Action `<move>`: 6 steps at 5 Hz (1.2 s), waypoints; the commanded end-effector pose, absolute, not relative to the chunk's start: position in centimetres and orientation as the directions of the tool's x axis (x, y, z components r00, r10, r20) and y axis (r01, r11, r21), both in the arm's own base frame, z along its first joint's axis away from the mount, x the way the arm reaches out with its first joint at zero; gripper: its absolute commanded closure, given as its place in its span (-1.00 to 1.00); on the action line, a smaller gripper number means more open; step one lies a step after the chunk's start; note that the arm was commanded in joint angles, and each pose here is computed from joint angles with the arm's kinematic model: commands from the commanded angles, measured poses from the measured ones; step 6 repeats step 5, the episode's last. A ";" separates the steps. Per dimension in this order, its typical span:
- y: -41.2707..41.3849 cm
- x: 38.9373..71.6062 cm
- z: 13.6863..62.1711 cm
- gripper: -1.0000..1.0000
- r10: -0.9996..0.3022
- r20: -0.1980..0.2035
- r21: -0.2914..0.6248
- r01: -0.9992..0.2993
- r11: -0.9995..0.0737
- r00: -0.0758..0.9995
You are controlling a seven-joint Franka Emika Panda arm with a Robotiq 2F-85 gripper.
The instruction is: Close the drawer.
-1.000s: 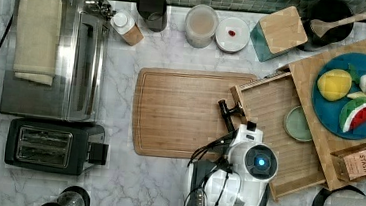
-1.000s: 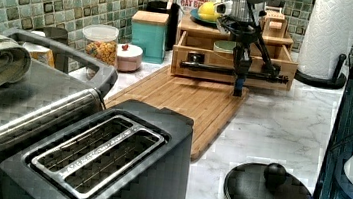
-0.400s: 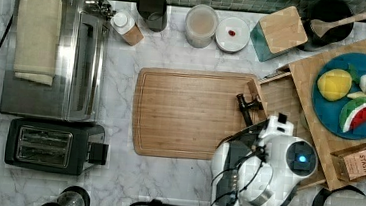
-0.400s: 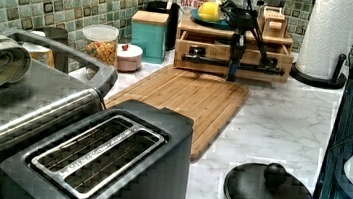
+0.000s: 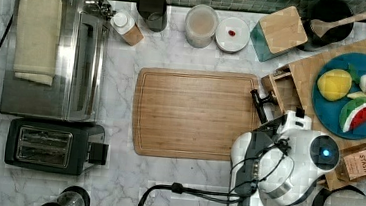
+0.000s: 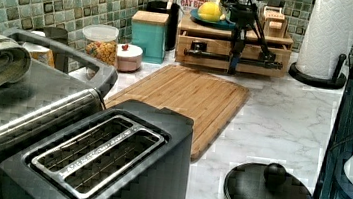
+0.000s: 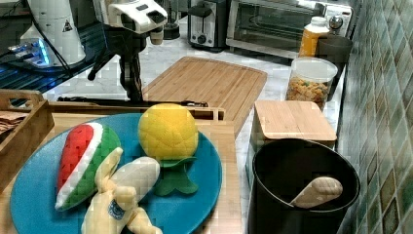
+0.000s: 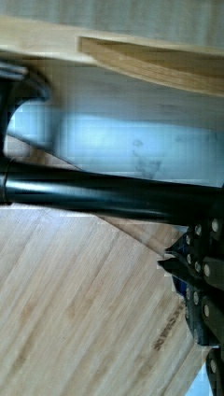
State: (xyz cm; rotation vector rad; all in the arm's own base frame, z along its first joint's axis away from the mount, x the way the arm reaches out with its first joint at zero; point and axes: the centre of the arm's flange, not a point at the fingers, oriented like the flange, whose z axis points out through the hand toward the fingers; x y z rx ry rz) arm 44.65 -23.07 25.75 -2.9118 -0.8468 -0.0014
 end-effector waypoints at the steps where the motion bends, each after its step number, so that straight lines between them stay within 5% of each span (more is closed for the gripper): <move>1: -36.5 52.2 36.5 1.00 0.604 0.158 0.210 0.571 -0.794 0.781; 3: -36.6 53.1 38.6 1.00 0.556 0.097 0.303 0.508 -0.807 0.826; 4: -36.6 52.8 40.6 1.00 0.576 0.074 0.223 0.549 -0.805 0.814; 6: -36.6 52.8 40.6 1.00 0.575 0.074 0.223 0.549 -0.806 0.815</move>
